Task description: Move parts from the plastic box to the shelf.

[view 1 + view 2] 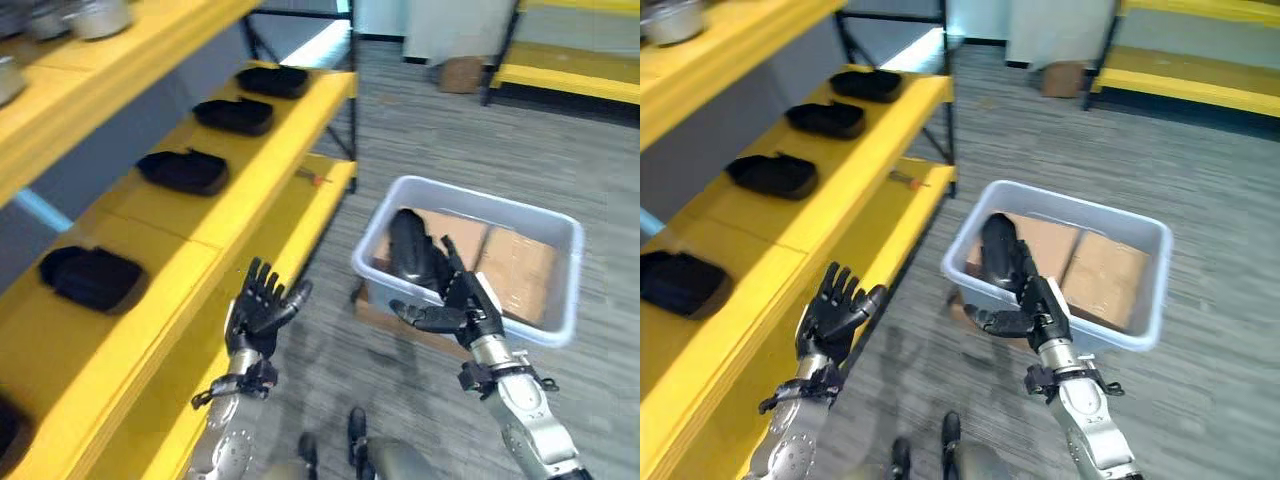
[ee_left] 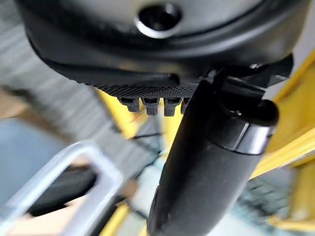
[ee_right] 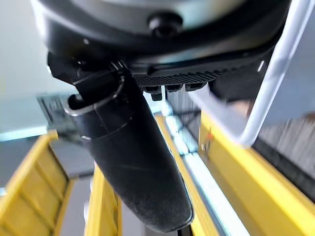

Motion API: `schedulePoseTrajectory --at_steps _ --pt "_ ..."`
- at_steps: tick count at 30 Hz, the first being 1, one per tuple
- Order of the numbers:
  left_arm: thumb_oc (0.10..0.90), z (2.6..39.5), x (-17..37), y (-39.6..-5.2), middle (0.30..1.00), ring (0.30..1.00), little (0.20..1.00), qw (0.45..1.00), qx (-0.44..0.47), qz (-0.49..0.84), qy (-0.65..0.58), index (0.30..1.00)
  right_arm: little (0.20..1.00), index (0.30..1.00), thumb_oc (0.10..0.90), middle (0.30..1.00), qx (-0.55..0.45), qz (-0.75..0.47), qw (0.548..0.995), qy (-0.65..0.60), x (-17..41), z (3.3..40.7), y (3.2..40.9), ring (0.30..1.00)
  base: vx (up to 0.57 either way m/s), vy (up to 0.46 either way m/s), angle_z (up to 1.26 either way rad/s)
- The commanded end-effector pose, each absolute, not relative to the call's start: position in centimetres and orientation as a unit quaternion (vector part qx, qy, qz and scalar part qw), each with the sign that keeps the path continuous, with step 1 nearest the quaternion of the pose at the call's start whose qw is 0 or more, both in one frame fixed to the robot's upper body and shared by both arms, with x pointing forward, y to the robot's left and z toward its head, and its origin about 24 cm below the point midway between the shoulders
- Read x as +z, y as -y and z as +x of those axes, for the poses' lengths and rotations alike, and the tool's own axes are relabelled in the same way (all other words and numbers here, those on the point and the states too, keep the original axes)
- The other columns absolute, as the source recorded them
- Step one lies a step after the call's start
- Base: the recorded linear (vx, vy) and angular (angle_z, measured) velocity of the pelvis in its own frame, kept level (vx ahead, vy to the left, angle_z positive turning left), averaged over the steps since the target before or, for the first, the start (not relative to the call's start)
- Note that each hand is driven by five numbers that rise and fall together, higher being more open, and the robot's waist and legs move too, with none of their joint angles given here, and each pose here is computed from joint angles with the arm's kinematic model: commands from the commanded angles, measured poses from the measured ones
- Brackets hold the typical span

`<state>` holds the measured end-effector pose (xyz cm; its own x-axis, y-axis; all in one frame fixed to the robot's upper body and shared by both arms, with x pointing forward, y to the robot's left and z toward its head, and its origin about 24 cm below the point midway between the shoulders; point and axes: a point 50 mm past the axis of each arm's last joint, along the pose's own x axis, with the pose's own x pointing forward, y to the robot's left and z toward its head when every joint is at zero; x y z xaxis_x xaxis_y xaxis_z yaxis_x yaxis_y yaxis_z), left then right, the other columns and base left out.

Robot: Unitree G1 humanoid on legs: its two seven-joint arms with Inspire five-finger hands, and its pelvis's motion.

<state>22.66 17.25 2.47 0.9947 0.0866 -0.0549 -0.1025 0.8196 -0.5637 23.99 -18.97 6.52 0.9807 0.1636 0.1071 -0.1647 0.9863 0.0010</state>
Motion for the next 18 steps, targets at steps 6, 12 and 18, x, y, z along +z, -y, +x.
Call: schedulePoseTrajectory --at_steps 6,12,18 --pt "0.900 22.9 6.6 -18.1 1.000 1.000 1.000 0.955 0.007 -0.276 0.107 1.000 1.000 1.000 0.900 1.000 0.143 0.032 0.976 0.161 10.3 24.1 16.9 1.000 0.13 0.090 -0.77" --pt "0.900 23.2 6.9 -18.5 1.000 1.000 1.000 0.957 0.012 -0.268 0.112 1.000 1.000 1.000 0.900 1.000 0.156 0.033 0.974 0.163 10.5 24.4 16.1 1.000 0.06 0.079 -0.22" --pt "0.900 23.6 7.4 -18.8 1.000 1.000 1.000 0.960 0.018 -0.254 0.120 1.000 1.000 1.000 0.900 1.000 0.184 0.027 0.967 0.175 11.2 25.2 14.5 1.000 0.02 0.052 -0.64"
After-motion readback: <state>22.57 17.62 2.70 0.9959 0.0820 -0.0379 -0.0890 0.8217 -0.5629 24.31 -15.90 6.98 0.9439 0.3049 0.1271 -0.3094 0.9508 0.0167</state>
